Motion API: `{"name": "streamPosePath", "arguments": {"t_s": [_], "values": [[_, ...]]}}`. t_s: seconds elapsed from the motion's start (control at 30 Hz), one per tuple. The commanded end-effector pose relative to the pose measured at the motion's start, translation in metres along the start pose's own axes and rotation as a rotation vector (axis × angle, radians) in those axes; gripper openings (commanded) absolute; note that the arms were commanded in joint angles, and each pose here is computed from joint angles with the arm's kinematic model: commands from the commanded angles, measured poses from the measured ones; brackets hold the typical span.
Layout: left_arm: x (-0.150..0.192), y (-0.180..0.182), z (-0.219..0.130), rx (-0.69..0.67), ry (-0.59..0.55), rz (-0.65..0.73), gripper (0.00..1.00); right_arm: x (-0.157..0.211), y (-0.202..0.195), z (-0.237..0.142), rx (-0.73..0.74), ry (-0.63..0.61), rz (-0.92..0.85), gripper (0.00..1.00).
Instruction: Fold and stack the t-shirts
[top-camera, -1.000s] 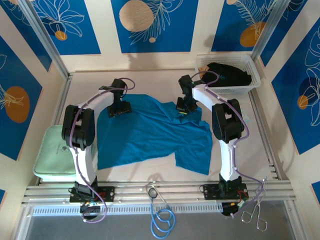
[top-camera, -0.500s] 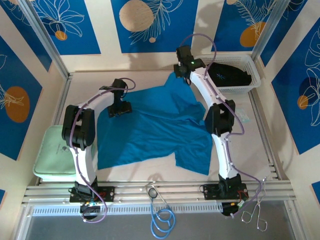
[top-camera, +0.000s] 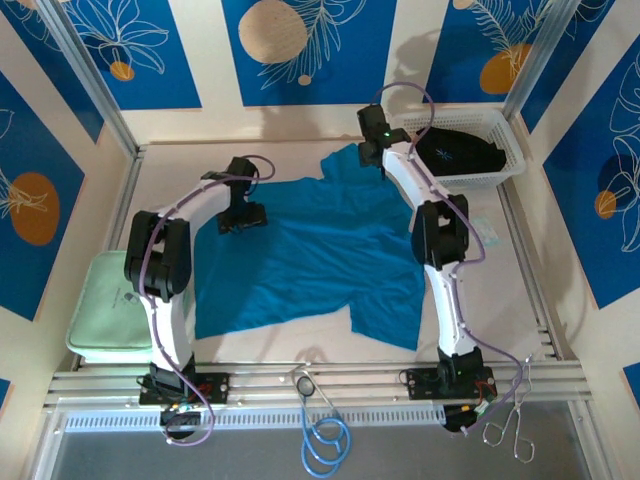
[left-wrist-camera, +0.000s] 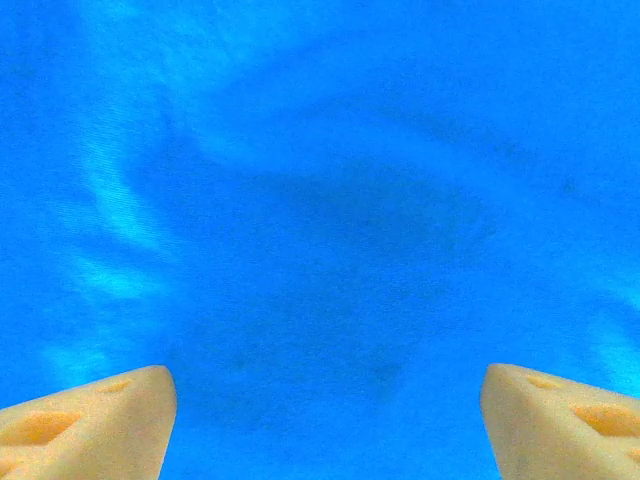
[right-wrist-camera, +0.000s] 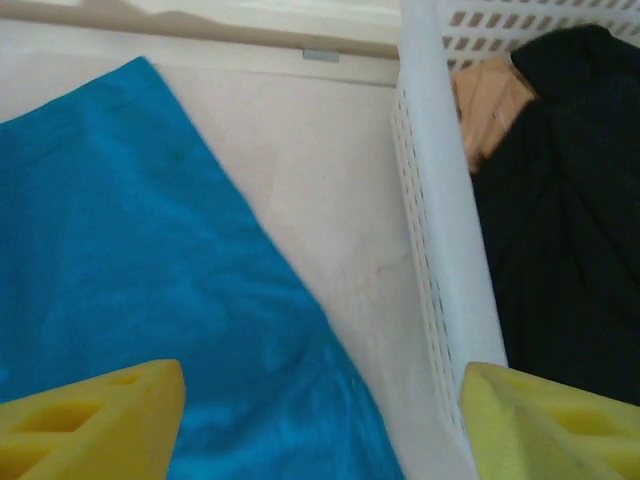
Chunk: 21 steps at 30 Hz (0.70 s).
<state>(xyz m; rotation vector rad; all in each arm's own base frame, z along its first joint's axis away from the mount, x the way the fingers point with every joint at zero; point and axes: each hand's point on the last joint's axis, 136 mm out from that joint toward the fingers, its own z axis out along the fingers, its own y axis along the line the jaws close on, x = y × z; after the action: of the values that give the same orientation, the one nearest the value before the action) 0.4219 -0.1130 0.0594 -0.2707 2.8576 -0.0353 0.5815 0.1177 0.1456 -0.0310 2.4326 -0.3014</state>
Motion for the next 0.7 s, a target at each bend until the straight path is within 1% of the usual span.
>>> {"name": "streamPosePath", "arguments": {"t_s": [0.0, 0.07, 0.13, 0.17, 0.23, 0.27, 0.3, 0.37, 0.43, 0.47, 0.5, 0.57, 0.63, 0.67], "values": [[-0.018, 0.01, -0.036, -0.061, -0.081, -0.001, 0.8, -0.001, 0.014, -0.046, -0.097, -0.023, 0.093, 0.67], [-0.022, 0.019, -0.036, -0.081, -0.08, -0.027, 0.8, 0.023, 0.025, -0.057, -0.146, 0.037, 0.098, 0.57], [-0.029, 0.024, -0.034, -0.067, -0.084, -0.054, 0.79, 0.046, 0.037, -0.064, -0.192, 0.087, 0.1, 0.5], [-0.034, 0.026, -0.033, -0.06, -0.088, -0.07, 0.79, 0.057, 0.045, -0.067, -0.223, 0.113, 0.097, 0.43], [-0.048, 0.03, -0.031, -0.057, -0.1, -0.087, 0.77, 0.078, 0.058, -0.071, -0.276, 0.164, 0.099, 0.36], [-0.055, 0.032, -0.03, -0.061, -0.105, -0.095, 0.76, 0.089, 0.064, -0.072, -0.298, 0.193, 0.1, 0.29], [-0.061, 0.034, -0.028, -0.062, -0.104, -0.101, 0.75, 0.097, 0.069, -0.073, -0.314, 0.218, 0.103, 0.23], [-0.075, 0.042, -0.023, -0.072, -0.106, -0.131, 0.69, 0.117, 0.079, -0.073, -0.351, 0.273, 0.107, 0.11], [-0.087, 0.054, -0.02, -0.094, -0.112, -0.168, 0.64, 0.134, 0.088, -0.071, -0.375, 0.316, 0.109, 0.02], [-0.091, 0.063, -0.018, -0.11, -0.113, -0.191, 0.61, 0.141, 0.092, -0.07, -0.387, 0.338, 0.113, 0.0], [-0.095, 0.069, -0.017, -0.121, -0.114, -0.212, 0.59, 0.147, 0.095, -0.07, -0.394, 0.354, 0.114, 0.0], [-0.101, 0.084, -0.011, -0.133, -0.105, -0.262, 0.44, 0.159, 0.1, -0.069, -0.405, 0.382, 0.116, 0.0], [-0.105, 0.092, -0.002, -0.118, -0.085, -0.299, 0.34, 0.166, 0.104, -0.067, -0.407, 0.398, 0.116, 0.0], [-0.106, 0.097, 0.004, -0.114, -0.072, -0.318, 0.31, 0.17, 0.105, -0.067, -0.407, 0.406, 0.113, 0.0]]}}
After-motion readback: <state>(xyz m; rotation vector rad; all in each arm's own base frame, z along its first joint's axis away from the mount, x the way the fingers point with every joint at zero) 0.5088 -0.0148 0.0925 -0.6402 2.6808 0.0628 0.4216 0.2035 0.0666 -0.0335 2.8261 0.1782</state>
